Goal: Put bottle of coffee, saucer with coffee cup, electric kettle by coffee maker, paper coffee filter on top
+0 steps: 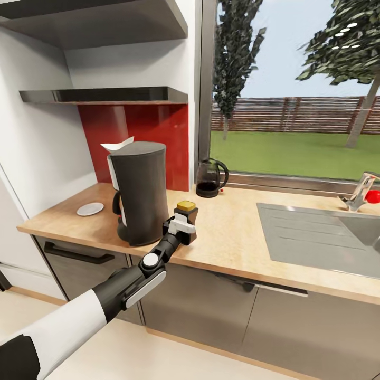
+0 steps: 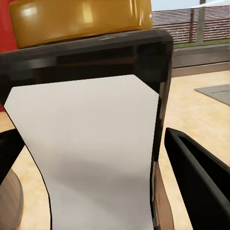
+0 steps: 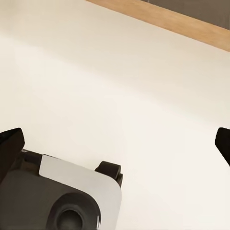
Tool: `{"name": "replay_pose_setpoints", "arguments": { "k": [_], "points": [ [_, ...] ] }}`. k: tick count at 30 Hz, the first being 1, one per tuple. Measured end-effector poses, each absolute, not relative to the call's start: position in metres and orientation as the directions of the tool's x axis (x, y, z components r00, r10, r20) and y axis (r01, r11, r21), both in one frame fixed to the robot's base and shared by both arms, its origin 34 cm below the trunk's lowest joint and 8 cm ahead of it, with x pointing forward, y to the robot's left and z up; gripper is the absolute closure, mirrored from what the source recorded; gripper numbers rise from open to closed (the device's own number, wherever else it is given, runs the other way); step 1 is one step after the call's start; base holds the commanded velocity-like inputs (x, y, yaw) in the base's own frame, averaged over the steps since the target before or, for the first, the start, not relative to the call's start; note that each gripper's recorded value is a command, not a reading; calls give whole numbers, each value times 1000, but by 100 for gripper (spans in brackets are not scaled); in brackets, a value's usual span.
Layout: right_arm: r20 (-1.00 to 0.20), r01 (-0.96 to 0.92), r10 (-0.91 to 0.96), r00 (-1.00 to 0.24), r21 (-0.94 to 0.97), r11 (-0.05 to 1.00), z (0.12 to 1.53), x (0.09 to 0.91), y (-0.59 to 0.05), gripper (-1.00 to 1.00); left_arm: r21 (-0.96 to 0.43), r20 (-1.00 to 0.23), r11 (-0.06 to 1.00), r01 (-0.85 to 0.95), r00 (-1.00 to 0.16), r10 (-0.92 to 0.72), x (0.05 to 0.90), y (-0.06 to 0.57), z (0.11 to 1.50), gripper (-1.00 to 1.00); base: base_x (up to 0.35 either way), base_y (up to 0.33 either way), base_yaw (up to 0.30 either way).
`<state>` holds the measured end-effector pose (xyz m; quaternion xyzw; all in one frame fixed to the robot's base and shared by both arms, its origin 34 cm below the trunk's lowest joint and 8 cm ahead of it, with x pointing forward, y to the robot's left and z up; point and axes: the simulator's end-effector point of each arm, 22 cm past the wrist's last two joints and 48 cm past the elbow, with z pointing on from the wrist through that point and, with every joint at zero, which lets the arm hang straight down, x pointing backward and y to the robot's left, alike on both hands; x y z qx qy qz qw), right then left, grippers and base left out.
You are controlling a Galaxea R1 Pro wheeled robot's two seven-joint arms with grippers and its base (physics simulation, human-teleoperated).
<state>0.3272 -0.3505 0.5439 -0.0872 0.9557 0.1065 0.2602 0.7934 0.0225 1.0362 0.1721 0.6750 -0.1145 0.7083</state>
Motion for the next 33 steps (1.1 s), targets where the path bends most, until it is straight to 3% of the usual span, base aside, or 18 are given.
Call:
{"name": "replay_pose_setpoints", "arguments": {
  "k": [33],
  "points": [
    [-517,-222,-111,-849,158,962,521,328,-350,-100,89,-996,915,394,63,70,794,22,1013,100,0,0,0]
  ]
}}
